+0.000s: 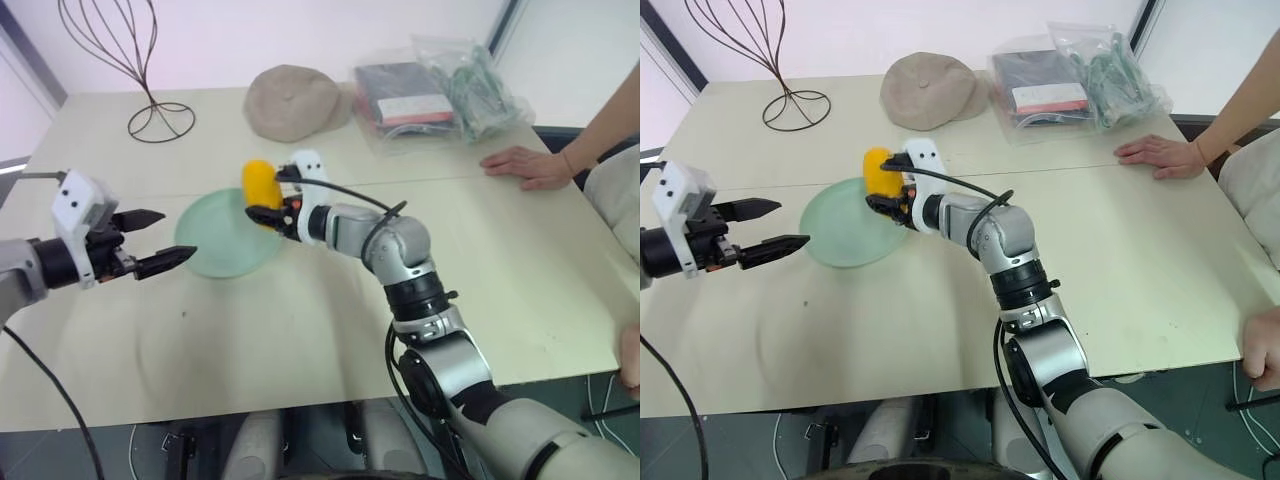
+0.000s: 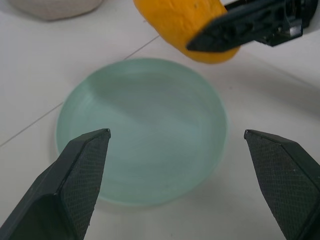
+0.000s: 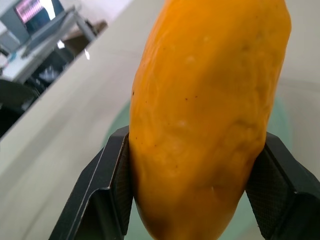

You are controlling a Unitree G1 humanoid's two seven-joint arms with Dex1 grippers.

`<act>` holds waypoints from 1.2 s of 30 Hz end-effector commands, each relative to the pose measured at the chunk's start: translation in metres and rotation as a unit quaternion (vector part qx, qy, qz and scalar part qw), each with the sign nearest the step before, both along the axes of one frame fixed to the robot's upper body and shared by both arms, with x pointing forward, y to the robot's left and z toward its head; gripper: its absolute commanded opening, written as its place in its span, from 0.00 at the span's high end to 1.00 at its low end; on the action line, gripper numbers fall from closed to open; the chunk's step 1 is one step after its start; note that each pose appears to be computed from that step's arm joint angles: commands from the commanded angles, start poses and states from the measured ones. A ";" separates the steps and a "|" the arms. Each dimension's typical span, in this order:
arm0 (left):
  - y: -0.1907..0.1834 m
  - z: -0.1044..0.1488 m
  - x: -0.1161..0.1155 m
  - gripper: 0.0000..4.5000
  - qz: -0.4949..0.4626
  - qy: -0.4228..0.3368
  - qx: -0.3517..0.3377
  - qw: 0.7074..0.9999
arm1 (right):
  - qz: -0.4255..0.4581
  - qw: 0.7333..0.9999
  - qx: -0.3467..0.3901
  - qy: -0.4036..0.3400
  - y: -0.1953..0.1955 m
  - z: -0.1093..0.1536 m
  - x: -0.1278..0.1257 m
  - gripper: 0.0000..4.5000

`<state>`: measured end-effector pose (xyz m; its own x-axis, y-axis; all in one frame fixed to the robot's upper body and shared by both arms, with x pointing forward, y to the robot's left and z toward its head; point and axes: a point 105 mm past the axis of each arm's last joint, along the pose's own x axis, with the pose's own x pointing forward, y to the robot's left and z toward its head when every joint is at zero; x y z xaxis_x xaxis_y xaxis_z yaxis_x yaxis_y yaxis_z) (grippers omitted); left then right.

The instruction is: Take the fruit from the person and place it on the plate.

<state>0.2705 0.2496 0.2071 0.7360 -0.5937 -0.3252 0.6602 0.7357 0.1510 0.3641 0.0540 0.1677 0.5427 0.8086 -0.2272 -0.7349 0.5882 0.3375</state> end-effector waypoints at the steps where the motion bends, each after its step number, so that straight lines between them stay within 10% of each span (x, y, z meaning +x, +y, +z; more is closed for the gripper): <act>1: 0.006 0.016 -0.009 0.00 0.009 -0.024 0.020 0.999 | 0.033 0.999 0.003 -0.023 0.012 0.005 -0.010 0.47; 34: -0.003 0.014 -0.012 0.00 0.012 -0.027 0.007 1.000 | 0.090 0.990 -0.039 -0.100 0.060 -0.003 -0.007 0.47; 36: -0.004 0.014 -0.012 0.00 0.011 -0.028 0.006 1.000 | 0.091 0.989 -0.043 -0.107 0.060 -0.004 -0.006 0.24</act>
